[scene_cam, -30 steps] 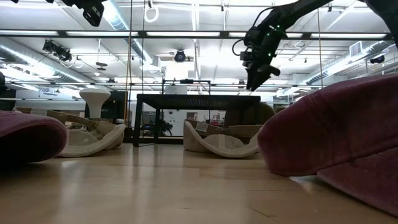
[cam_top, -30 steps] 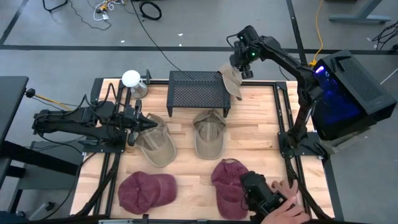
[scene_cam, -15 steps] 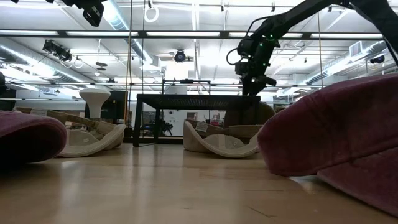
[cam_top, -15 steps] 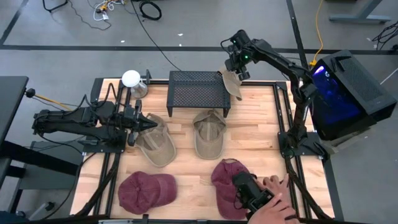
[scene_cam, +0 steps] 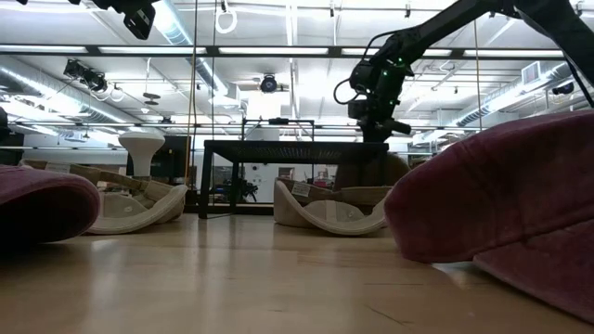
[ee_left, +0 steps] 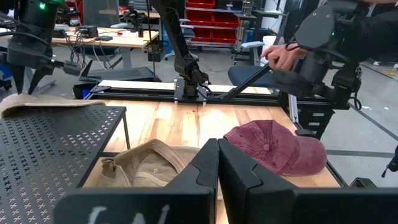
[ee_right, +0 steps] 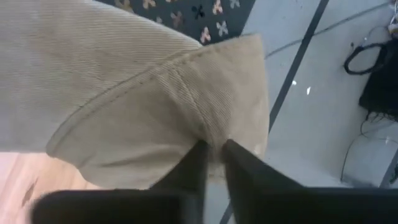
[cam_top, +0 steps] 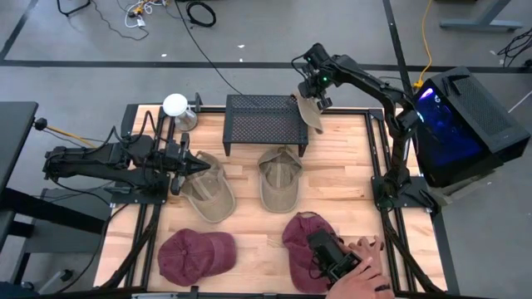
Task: Pick & Place hat
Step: Put the right brown cap on the shelf
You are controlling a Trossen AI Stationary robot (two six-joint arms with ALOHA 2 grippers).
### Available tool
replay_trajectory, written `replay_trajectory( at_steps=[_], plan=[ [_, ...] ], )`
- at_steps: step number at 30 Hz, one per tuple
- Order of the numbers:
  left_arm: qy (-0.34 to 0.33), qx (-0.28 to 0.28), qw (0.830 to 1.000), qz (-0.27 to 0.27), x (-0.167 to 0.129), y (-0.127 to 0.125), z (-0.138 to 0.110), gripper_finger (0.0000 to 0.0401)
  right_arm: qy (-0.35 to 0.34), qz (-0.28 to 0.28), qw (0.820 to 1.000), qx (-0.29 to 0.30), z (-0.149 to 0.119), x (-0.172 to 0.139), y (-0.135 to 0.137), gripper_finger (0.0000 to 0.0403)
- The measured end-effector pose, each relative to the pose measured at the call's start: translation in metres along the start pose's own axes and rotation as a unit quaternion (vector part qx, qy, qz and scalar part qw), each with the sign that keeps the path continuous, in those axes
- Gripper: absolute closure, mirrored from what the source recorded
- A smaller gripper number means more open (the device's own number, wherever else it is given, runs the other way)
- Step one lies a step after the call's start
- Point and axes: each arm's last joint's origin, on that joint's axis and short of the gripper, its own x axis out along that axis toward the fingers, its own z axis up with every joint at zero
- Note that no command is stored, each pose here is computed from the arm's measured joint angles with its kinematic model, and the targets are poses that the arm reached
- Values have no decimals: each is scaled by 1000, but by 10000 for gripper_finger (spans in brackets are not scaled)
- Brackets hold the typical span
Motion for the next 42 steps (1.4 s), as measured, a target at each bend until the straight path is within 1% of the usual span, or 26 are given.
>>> replay_trajectory(
  at_steps=[1,2,6,10,13,16,19,22,25,28,35,37,40,42],
  plan=[
    [0,0,1000,0,0,0,0,387,8,-2,1000,4,0,0,0,382],
    [0,0,1000,0,0,0,0,387,15,-4,1000,10,-1,0,0,391],
    [0,0,1000,0,0,0,0,387,31,9,999,31,-2,0,3,391],
    [0,0,1000,0,0,0,0,387,79,7,996,40,-6,-5,5,399],
    [0,0,1000,0,0,0,0,387,87,1,995,43,-7,-21,8,400],
    [0,0,1000,0,0,0,0,387,84,-8,995,60,-8,-39,11,401],
    [0,0,1000,0,0,0,0,387,79,-21,994,76,-6,-64,17,401],
    [0,0,1000,0,0,0,0,387,72,-26,994,78,0,-87,27,402],
    [0,0,1000,0,0,0,0,387,62,-32,994,81,9,-110,39,402],
    [0,0,1000,0,0,0,0,387,52,-27,995,77,20,-130,54,403],
    [0,0,1000,0,0,0,0,387,16,-27,999,34,53,-160,84,403],
    [0,0,1000,0,0,0,0,387,13,-40,999,26,63,-162,88,403],
    [0,0,1000,0,0,0,0,387,17,-79,997,14,75,-164,89,403],
    [0,0,1000,0,0,0,0,387,6,-103,995,10,83,-166,88,403]
  ],
)
